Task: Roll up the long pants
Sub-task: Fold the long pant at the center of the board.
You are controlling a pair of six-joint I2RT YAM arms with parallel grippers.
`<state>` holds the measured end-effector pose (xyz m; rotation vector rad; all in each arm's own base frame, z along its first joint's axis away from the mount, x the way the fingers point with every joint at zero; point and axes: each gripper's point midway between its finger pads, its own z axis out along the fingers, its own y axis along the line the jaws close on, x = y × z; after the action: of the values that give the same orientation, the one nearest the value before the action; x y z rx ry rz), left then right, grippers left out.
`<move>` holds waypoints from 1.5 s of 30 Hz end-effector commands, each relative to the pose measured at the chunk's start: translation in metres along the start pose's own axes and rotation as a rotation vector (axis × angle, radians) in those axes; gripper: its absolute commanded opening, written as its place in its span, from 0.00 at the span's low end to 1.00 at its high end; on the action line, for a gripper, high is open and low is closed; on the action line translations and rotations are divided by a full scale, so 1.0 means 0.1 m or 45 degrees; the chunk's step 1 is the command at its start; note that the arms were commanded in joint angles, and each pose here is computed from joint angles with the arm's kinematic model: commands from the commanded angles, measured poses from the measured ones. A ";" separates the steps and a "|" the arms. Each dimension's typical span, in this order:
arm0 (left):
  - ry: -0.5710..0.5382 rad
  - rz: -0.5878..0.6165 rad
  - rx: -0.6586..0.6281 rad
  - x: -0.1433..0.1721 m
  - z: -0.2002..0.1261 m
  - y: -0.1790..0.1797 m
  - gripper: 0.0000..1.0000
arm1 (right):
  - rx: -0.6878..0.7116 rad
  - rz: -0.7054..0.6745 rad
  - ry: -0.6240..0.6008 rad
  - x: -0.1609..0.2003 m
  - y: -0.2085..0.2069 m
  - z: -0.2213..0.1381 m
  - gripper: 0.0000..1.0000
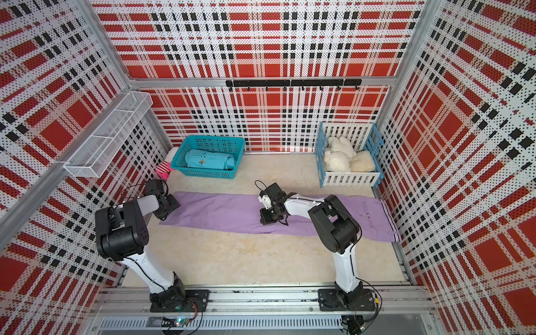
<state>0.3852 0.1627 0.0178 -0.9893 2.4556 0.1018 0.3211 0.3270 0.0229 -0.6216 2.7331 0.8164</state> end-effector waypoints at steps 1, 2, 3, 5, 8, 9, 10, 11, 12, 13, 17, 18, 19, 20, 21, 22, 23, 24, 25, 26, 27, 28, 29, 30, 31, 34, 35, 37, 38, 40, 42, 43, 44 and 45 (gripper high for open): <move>0.383 0.084 -0.097 0.81 0.10 0.24 0.66 | 0.034 0.037 0.072 0.19 -0.12 0.04 0.00; 0.402 0.125 -0.093 0.82 0.11 0.24 0.70 | 0.027 0.032 0.075 0.19 -0.12 0.05 0.00; 0.419 0.160 -0.087 0.82 0.12 0.24 0.72 | 0.019 0.026 0.078 0.20 -0.11 0.06 0.00; 0.448 0.239 -0.042 0.79 0.13 0.22 0.74 | 0.004 0.015 0.085 0.22 -0.11 0.09 0.00; 0.482 0.285 0.041 0.75 0.13 0.24 0.75 | -0.018 0.011 0.098 0.26 -0.13 0.12 0.00; 0.494 0.281 0.071 0.73 0.11 0.27 0.75 | -0.020 0.012 0.105 0.27 -0.14 0.13 0.00; 0.506 0.275 0.107 0.73 0.10 0.29 0.75 | -0.022 0.012 0.109 0.28 -0.16 0.14 0.00; 0.506 0.255 0.118 0.70 0.08 0.34 0.75 | -0.024 0.011 0.111 0.29 -0.17 0.14 0.00; 0.511 0.231 0.124 0.69 0.08 0.40 0.76 | -0.028 0.013 0.115 0.30 -0.19 0.15 0.00; 0.519 0.213 0.131 0.70 0.07 0.44 0.76 | -0.030 0.018 0.116 0.30 -0.21 0.15 0.00; 0.569 0.187 0.156 0.78 0.09 0.51 0.76 | -0.038 0.022 0.113 0.29 -0.25 0.14 0.00; 0.581 0.193 0.180 0.81 0.10 0.47 0.76 | -0.039 0.021 0.110 0.28 -0.26 0.14 0.00; 0.599 0.200 0.196 0.85 0.10 0.44 0.76 | -0.037 0.023 0.112 0.29 -0.28 0.14 0.00; 0.613 0.216 0.196 0.88 0.11 0.42 0.76 | -0.037 0.025 0.111 0.29 -0.28 0.14 0.00; 0.624 0.232 0.190 0.91 0.12 0.41 0.76 | -0.038 0.026 0.109 0.28 -0.29 0.13 0.00; 0.636 0.245 0.193 0.95 0.12 0.39 0.76 | -0.037 0.029 0.107 0.28 -0.30 0.13 0.00; 0.649 0.250 0.203 0.98 0.13 0.37 0.75 | -0.039 0.029 0.103 0.28 -0.30 0.13 0.00; 0.662 0.258 0.218 1.02 0.13 0.34 0.75 | -0.040 0.033 0.102 0.28 -0.30 0.13 0.00; 0.679 0.264 0.231 1.07 0.14 0.31 0.74 | -0.041 0.034 0.101 0.28 -0.31 0.13 0.00; 0.695 0.271 0.236 1.10 0.15 0.30 0.73 | -0.041 0.035 0.098 0.28 -0.31 0.13 0.00; 0.715 0.278 0.235 1.15 0.17 0.29 0.72 | -0.043 0.037 0.098 0.28 -0.31 0.13 0.00; 0.734 0.285 0.243 1.20 0.18 0.27 0.71 | -0.042 0.038 0.100 0.29 -0.31 0.13 0.00; 0.747 0.288 0.263 1.23 0.19 0.23 0.70 | -0.042 0.038 0.101 0.30 -0.31 0.13 0.00; 0.764 0.298 0.282 1.27 0.19 0.19 0.69 | -0.042 0.038 0.101 0.31 -0.31 0.13 0.00; 0.779 0.313 0.289 1.32 0.20 0.15 0.69 | -0.042 0.042 0.101 0.32 -0.32 0.12 0.00; 0.804 0.354 0.281 1.38 0.22 0.11 0.68 | -0.040 0.046 0.096 0.32 -0.33 0.11 0.00; 0.804 0.360 0.287 1.38 0.21 0.09 0.68 | -0.041 0.048 0.097 0.32 -0.33 0.11 0.00; 0.799 0.358 0.312 1.37 0.20 0.06 0.67 | -0.043 0.050 0.098 0.33 -0.33 0.12 0.00; 0.797 0.361 0.318 1.37 0.19 0.05 0.65 | -0.043 0.050 0.097 0.33 -0.33 0.12 0.00; 0.802 0.370 0.326 1.39 0.19 0.03 0.63 | -0.045 0.052 0.098 0.32 -0.33 0.13 0.00; 0.803 0.374 0.326 1.38 0.19 0.03 0.60 | -0.047 0.053 0.100 0.33 -0.33 0.14 0.00; 0.808 0.377 0.326 1.39 0.19 0.03 0.58 | -0.046 0.053 0.100 0.33 -0.33 0.13 0.00; 0.813 0.376 0.326 1.40 0.19 0.03 0.57 | -0.045 0.053 0.100 0.33 -0.33 0.13 0.00; 0.818 0.375 0.328 1.40 0.19 0.03 0.55 | -0.044 0.052 0.100 0.33 -0.33 0.13 0.00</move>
<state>0.3929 0.1498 0.0085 -0.4694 2.7077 -0.1483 0.3229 0.3225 0.0207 -0.6644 2.6735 0.9874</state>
